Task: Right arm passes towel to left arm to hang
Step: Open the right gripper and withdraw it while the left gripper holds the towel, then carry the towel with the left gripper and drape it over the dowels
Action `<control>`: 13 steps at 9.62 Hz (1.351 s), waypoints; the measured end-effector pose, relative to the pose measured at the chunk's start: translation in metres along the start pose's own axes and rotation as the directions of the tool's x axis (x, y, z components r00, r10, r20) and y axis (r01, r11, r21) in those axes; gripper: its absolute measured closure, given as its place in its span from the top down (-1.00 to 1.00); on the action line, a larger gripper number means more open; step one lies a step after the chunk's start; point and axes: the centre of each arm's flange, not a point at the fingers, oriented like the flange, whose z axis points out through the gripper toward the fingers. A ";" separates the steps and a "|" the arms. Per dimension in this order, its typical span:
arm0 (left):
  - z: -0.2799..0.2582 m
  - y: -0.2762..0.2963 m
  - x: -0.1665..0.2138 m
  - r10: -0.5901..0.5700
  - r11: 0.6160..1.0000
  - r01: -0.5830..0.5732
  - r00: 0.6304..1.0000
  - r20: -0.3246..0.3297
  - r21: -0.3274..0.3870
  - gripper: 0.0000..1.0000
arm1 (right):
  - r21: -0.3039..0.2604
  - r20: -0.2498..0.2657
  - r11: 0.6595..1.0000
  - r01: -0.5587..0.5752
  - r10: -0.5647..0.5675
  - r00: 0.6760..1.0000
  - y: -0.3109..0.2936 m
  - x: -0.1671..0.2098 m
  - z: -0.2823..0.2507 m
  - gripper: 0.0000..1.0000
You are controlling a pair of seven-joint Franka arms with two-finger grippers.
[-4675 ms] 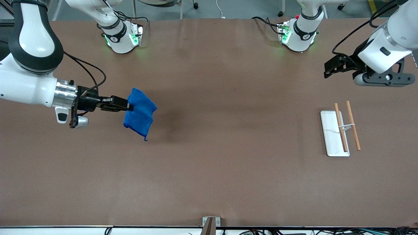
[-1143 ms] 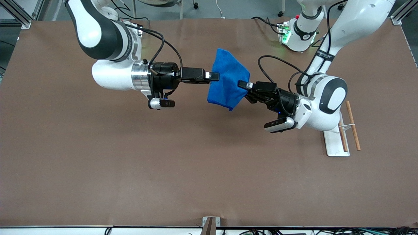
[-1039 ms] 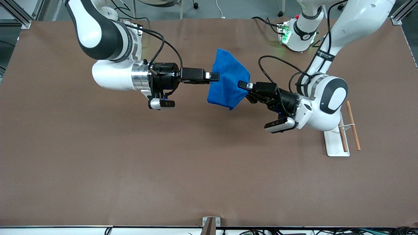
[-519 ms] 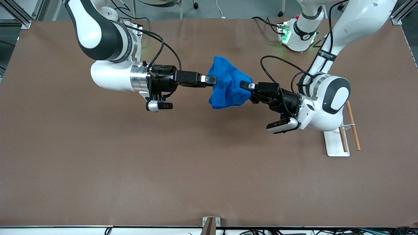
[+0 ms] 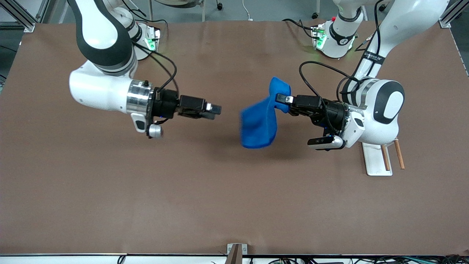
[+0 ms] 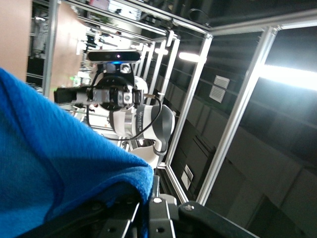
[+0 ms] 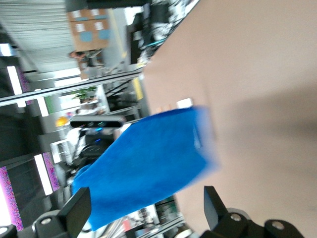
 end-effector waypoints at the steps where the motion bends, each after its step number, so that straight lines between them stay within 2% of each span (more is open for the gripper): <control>1: -0.002 0.004 -0.001 -0.045 0.996 0.047 0.999 -0.030 0.073 -0.94 | -0.109 -0.023 0.994 0.028 -0.031 0.999 0.010 0.013 -0.021 1.00; 3: -0.020 0.014 -0.002 -0.127 0.960 0.154 0.984 -0.126 0.232 -0.94 | -0.299 -0.046 0.952 0.064 -0.082 0.996 0.040 0.041 -0.072 1.00; 4: -0.036 0.020 -0.001 -0.148 0.922 0.201 0.973 -0.177 0.331 -0.93 | -0.389 -0.063 0.918 0.070 -0.102 0.993 0.057 0.055 -0.102 1.00; 5: -0.052 0.026 0.001 -0.144 0.878 0.230 0.964 -0.226 0.421 -0.93 | -0.490 -0.077 0.869 0.076 -0.130 0.989 0.074 0.067 -0.131 1.00; 6: -0.064 0.030 0.002 -0.132 0.823 0.258 0.954 -0.271 0.507 -0.93 | -0.588 -0.079 0.805 0.080 -0.156 0.985 0.088 0.075 -0.159 1.00; 8: -0.085 0.033 0.003 -0.081 0.699 0.289 0.941 -0.330 0.654 -0.93 | -0.739 -0.071 0.668 0.086 -0.204 0.976 0.103 0.079 -0.206 1.00; 9: -0.106 0.036 0.002 -0.046 0.645 0.296 0.935 -0.351 0.704 -0.93 | -0.791 -0.067 0.604 0.093 -0.237 0.969 0.100 0.077 -0.224 1.00; 10: -0.137 0.038 0.001 -0.010 0.594 0.299 0.931 -0.365 0.747 -0.93 | -0.826 -0.062 0.554 0.101 -0.268 0.962 0.093 0.072 -0.238 1.00; 11: -0.166 0.037 -0.002 0.017 0.531 0.302 0.930 -0.367 0.791 -0.94 | -0.846 -0.056 0.523 0.102 -0.278 0.959 0.085 0.064 -0.250 1.00; 13: -0.206 0.027 -0.009 0.036 0.347 0.320 0.935 -0.354 0.881 -0.94 | -0.864 -0.049 0.494 0.094 -0.268 0.962 0.064 0.039 -0.280 1.00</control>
